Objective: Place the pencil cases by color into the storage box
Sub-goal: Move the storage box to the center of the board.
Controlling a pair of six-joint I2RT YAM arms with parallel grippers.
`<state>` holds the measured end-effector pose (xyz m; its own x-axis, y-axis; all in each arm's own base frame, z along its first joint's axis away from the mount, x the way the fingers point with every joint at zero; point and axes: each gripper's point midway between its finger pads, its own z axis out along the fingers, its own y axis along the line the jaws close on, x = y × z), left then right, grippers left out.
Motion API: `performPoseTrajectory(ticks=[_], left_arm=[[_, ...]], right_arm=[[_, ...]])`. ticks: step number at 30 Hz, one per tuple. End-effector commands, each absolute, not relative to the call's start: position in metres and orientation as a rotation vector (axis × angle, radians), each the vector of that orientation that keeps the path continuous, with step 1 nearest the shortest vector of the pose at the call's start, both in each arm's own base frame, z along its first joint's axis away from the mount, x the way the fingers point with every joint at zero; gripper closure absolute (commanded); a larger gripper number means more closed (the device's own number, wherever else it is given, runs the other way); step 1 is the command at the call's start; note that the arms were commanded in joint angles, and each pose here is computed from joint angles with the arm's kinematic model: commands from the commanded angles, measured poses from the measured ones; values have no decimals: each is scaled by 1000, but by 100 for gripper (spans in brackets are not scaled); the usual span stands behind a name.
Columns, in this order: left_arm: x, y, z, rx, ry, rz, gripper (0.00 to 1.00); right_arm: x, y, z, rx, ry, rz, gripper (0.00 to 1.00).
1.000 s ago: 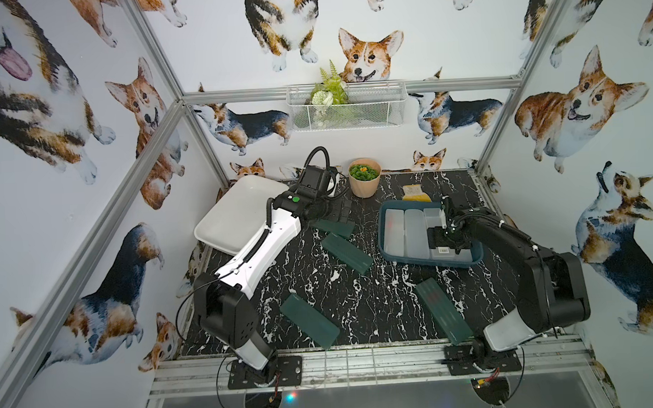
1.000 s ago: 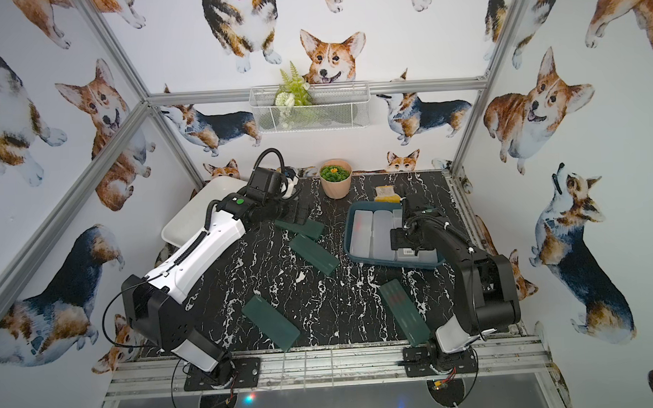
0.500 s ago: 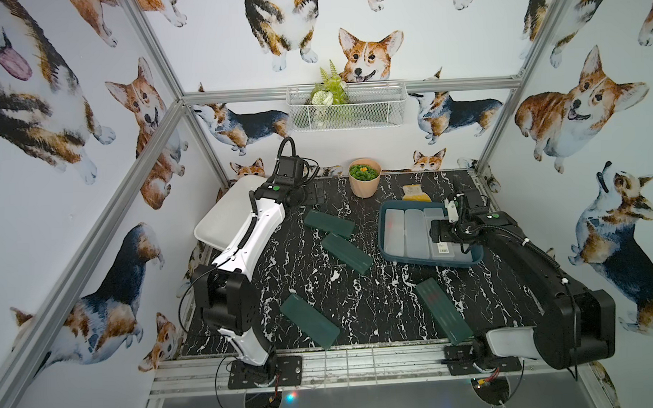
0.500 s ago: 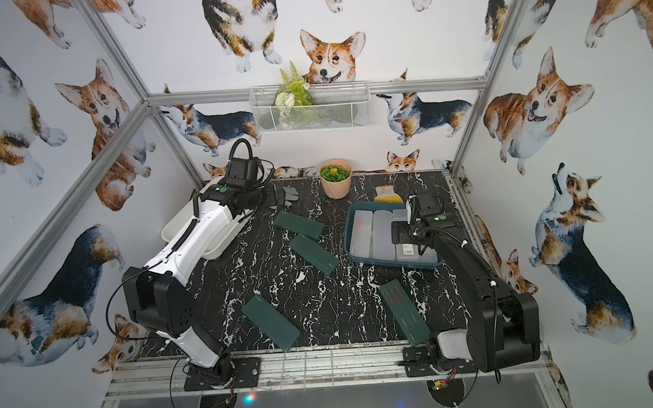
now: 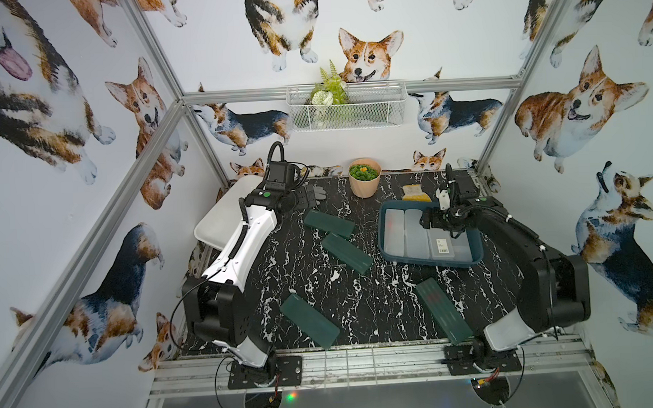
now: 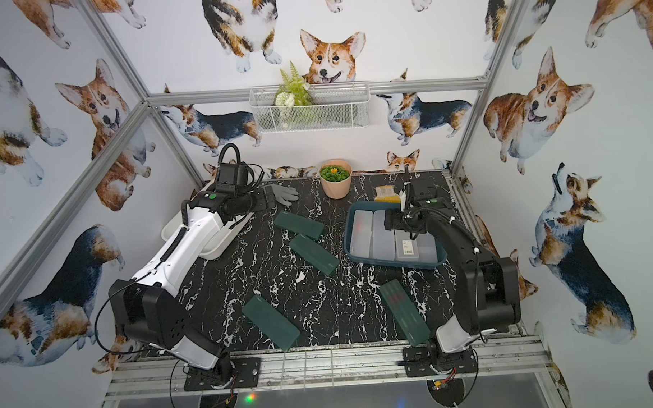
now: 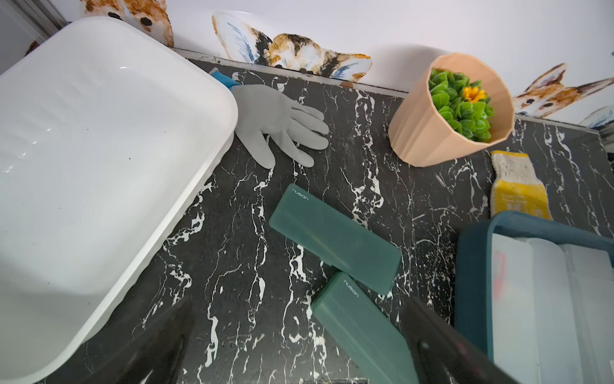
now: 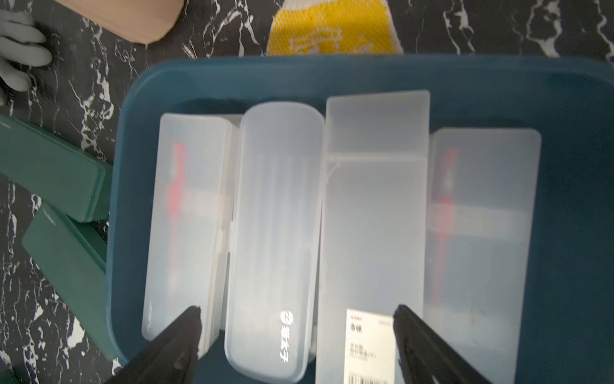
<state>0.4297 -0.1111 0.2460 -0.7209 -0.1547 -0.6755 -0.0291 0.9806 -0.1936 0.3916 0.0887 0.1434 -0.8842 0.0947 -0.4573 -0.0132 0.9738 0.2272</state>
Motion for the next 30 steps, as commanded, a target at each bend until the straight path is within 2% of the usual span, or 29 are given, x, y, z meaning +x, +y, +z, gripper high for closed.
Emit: performPoseTrajectory(ticks=[1, 18, 30], left_arm=[[420, -107, 242, -128, 2377, -183, 0], [399, -106, 257, -63, 2368, -146, 0], [408, -100, 255, 7, 2382, -56, 0]], right_arm=[[417, 95, 140, 64, 2631, 347, 9], [500, 73, 103, 110, 2645, 324, 10], [545, 70, 92, 95, 2607, 325, 10]])
